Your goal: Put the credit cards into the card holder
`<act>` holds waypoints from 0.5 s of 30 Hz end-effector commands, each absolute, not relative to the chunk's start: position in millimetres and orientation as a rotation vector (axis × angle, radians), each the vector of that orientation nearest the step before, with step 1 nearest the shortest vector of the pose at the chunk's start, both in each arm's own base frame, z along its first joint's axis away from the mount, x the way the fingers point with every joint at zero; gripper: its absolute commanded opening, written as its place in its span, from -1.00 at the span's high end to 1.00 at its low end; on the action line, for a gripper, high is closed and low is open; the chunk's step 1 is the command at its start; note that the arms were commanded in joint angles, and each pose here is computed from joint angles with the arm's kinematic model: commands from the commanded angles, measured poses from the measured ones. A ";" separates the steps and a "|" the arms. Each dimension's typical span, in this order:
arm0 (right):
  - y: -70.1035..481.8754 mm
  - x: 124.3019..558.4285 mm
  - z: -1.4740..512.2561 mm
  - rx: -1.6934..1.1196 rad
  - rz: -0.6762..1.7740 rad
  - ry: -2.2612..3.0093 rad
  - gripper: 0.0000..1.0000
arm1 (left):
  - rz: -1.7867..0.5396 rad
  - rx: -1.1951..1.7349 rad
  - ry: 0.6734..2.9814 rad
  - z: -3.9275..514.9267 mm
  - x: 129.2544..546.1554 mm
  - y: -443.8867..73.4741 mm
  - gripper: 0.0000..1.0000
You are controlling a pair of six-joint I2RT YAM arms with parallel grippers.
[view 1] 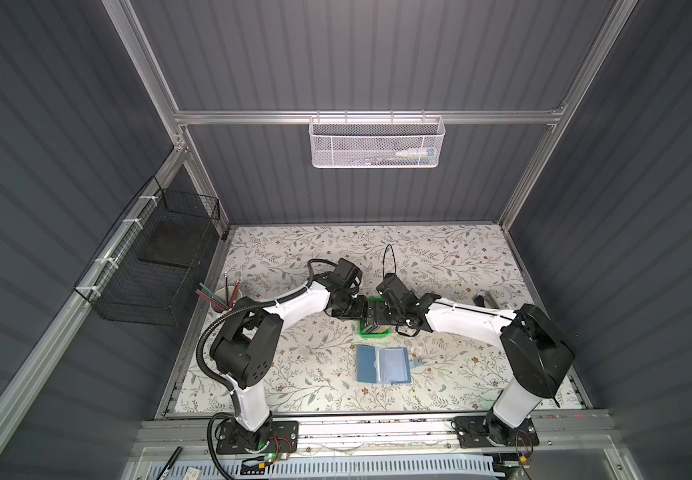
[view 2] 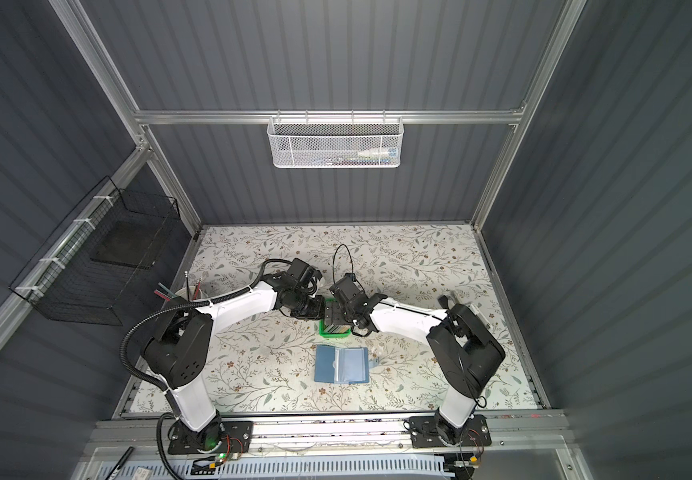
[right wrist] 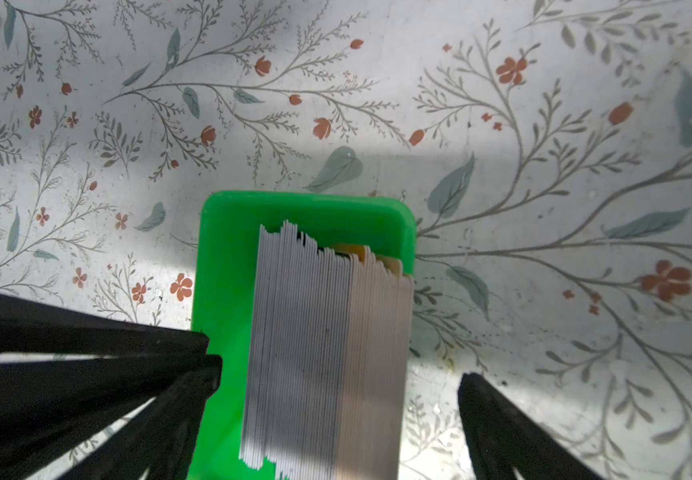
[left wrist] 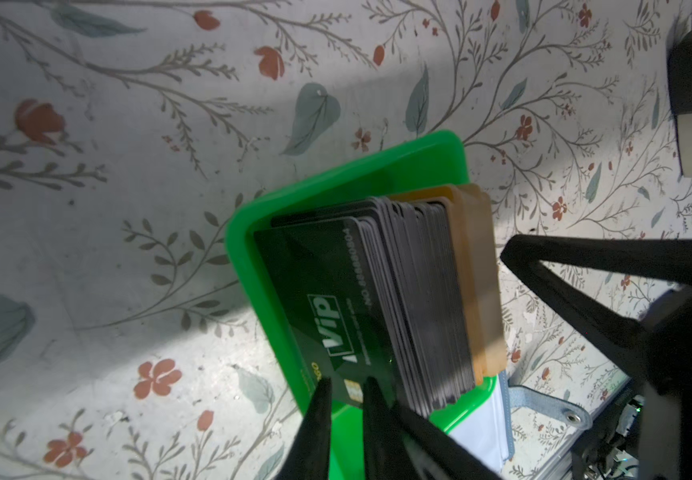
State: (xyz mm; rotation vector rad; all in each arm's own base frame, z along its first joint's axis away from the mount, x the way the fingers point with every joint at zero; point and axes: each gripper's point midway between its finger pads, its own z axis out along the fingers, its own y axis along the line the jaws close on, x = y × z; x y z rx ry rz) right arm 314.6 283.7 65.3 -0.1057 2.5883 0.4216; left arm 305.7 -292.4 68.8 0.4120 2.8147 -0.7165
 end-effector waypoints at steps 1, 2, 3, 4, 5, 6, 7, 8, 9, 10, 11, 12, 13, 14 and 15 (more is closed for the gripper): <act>284.3 311.0 57.2 -0.094 0.427 2.603 -0.94 | -0.714 0.412 2.825 70.5 310.9 -292.7 0.66; 284.5 311.3 56.7 -0.091 0.428 2.603 -0.94 | -0.716 0.412 2.826 69.8 311.0 -293.1 0.65; 284.9 310.9 55.7 -0.091 0.427 2.606 -0.94 | -0.721 0.412 2.829 69.3 310.7 -293.6 0.66; 285.0 310.5 55.2 -0.092 0.427 2.607 -0.94 | -0.722 0.415 2.829 68.7 310.6 -294.2 0.66; 285.5 310.7 55.0 -0.093 0.426 2.607 -0.94 | -0.724 0.415 2.829 68.7 311.3 -294.5 0.66; 285.8 310.5 54.8 -0.096 0.425 2.607 -0.94 | -0.721 0.417 2.830 68.4 311.4 -294.7 0.65; 285.1 310.1 53.5 -0.098 0.419 2.608 -0.94 | -0.716 0.418 2.831 68.5 311.5 -294.2 0.65; 285.6 310.5 53.7 -0.101 0.420 2.603 -0.95 | -0.712 0.419 2.831 68.4 311.9 -293.8 0.66; 286.0 310.2 53.9 -0.106 0.424 2.600 -0.98 | -0.710 0.419 2.828 69.2 312.2 -293.4 0.66; 286.8 310.5 54.7 -0.108 0.430 2.595 -0.98 | -0.708 0.420 2.826 69.8 312.2 -293.3 0.65; 287.0 310.3 55.3 -0.110 0.430 2.592 -0.98 | -0.708 0.423 2.823 70.6 312.2 -293.4 0.65; 287.4 310.0 56.5 -0.115 0.429 2.588 -0.98 | -0.708 0.422 2.822 71.1 312.3 -293.3 0.65; 286.8 309.7 57.7 -0.116 0.416 2.583 -0.98 | -0.710 0.420 2.823 71.0 312.3 -293.5 0.65; 285.2 310.0 59.3 -0.111 0.405 2.575 -0.98 | -0.712 0.420 2.822 71.3 312.2 -293.7 0.65; 284.6 309.4 60.7 -0.114 0.395 2.567 -0.98 | -0.712 0.421 2.823 71.2 312.1 -293.6 0.65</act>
